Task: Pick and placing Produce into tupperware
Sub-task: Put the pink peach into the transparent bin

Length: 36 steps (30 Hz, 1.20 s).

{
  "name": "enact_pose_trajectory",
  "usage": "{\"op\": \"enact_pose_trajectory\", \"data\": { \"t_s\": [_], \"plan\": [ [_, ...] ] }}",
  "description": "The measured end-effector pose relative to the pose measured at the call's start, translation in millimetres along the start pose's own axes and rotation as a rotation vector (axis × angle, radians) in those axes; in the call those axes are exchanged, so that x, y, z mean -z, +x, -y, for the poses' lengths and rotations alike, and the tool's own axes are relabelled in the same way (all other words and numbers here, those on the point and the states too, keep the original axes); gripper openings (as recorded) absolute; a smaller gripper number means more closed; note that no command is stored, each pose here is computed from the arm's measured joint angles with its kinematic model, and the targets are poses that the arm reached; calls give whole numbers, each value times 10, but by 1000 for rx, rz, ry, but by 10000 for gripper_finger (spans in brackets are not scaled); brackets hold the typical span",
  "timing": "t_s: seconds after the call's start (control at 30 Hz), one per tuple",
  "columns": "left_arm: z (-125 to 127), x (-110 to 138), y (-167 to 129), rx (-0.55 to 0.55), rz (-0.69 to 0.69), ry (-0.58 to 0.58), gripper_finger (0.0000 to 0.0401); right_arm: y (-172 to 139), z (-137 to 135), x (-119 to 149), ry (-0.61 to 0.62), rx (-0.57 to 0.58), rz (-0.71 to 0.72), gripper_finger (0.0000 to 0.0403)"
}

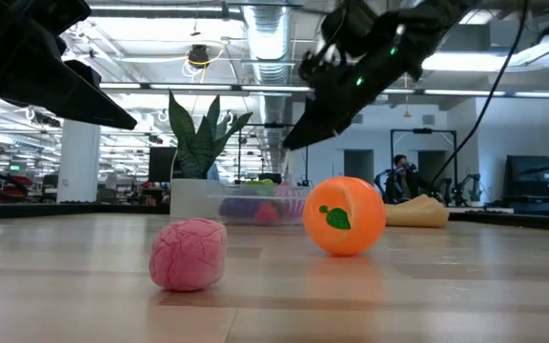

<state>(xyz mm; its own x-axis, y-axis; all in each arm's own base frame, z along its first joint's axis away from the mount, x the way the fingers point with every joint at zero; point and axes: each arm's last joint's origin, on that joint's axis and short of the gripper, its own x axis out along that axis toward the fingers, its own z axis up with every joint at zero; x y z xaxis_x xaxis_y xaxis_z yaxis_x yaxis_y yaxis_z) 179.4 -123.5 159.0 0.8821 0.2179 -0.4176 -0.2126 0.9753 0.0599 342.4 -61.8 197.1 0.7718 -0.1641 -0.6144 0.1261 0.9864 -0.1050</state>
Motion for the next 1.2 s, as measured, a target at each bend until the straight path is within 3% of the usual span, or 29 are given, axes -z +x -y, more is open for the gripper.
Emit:
{"op": "enact_pose_trajectory", "data": {
  "t_s": [0.27,0.57,0.83,1.2],
  "plan": [
    [33,-26,7,43,13,-31,277,-315,-356,-74,-47,-84,-10,244],
    [270,61,227,159,85,36,277,-471,-731,389,-23,-31,10,244],
    [366,117,401,256,148,18,277,-714,-1024,752,-35,-43,177,244],
    [562,147,570,400,185,-26,277,-1017,-1317,1049,-47,-77,358,244]
  ]
}}
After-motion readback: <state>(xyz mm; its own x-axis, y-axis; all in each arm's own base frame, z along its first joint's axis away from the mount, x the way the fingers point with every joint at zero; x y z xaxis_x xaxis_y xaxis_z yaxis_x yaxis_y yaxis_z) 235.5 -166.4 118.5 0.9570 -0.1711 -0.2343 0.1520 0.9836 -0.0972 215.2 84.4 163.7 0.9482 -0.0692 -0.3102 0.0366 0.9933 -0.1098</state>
